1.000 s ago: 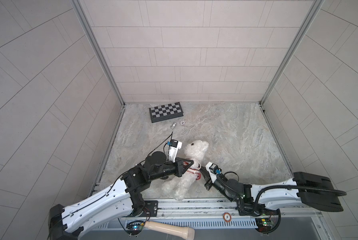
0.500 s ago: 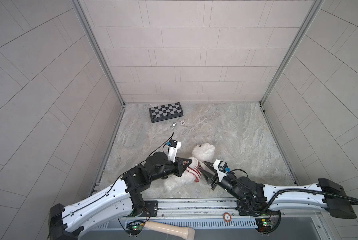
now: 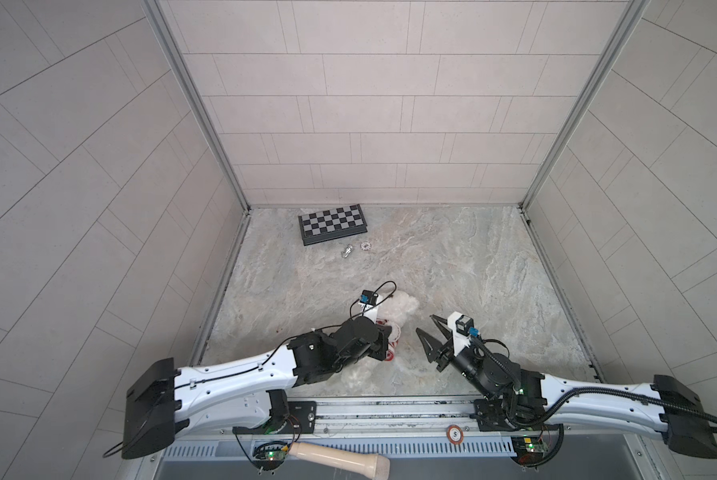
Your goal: Dress the teddy bear
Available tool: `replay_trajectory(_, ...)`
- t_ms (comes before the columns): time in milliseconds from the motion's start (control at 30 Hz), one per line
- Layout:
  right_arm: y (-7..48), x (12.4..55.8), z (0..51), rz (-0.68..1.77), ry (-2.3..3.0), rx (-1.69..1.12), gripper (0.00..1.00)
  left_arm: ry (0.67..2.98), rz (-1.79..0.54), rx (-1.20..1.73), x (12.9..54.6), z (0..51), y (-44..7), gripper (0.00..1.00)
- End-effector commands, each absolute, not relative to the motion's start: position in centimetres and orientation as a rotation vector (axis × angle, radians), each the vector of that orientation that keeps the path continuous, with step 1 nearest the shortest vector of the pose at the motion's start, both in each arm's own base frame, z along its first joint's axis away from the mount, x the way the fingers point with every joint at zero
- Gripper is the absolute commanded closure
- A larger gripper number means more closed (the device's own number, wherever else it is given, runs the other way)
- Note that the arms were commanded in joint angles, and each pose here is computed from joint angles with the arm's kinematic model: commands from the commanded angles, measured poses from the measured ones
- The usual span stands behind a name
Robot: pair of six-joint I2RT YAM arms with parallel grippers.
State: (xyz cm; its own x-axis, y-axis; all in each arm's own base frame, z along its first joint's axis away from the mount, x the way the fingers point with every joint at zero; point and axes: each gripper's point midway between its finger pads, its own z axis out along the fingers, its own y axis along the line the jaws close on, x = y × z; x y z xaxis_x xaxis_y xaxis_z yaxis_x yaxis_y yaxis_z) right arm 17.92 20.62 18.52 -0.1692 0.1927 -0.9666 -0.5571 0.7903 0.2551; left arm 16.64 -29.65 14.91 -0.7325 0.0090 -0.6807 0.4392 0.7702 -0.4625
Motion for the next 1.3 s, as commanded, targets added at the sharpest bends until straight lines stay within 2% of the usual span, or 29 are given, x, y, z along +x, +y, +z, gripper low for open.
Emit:
replay_trajectory(0,18.0,18.5,16.0,0.686,1.714,-0.167,0.37,2.23,-0.97,0.297,16.3,16.0,-32.3,0.67)
replay_trajectory(67,16.8,18.4,15.3,0.685,1.748,-0.15,0.36,2.231,-0.994,0.354,15.6,16.3,-33.0,0.56)
replay_trajectory(133,16.5,17.9,15.2,0.704,1.765,-0.181,0.32,2.219,-1.0,0.409,15.1,17.1,-33.2,0.5)
replay_trajectory(167,16.4,17.6,15.6,0.714,1.769,-0.199,0.28,2.218,-0.995,0.432,14.8,17.4,-32.9,0.5)
replay_trajectory(300,16.4,17.1,15.1,0.684,1.842,-0.263,0.23,2.228,-0.884,0.419,15.5,17.3,-30.3,0.69)
replay_trajectory(367,17.2,17.0,14.2,0.662,1.906,-0.312,0.21,2.261,-0.841,0.405,16.0,16.7,-29.6,0.69)
replay_trajectory(500,19.2,16.6,12.1,0.637,2.037,-0.417,0.21,2.319,-0.828,0.411,16.1,15.0,-30.4,0.63)
replay_trajectory(667,20.9,16.1,10.7,0.672,2.103,-0.474,0.21,2.385,-0.812,0.452,16.0,12.9,-32.0,0.65)
replay_trajectory(933,22.0,15.1,9.4,0.776,2.127,-0.493,0.19,2.471,-0.686,0.482,15.3,9.3,-30.6,0.77)
replay_trajectory(1267,21.0,14.6,7.4,0.726,2.199,-0.499,0.22,2.493,-0.649,0.476,15.1,8.0,-29.9,0.86)
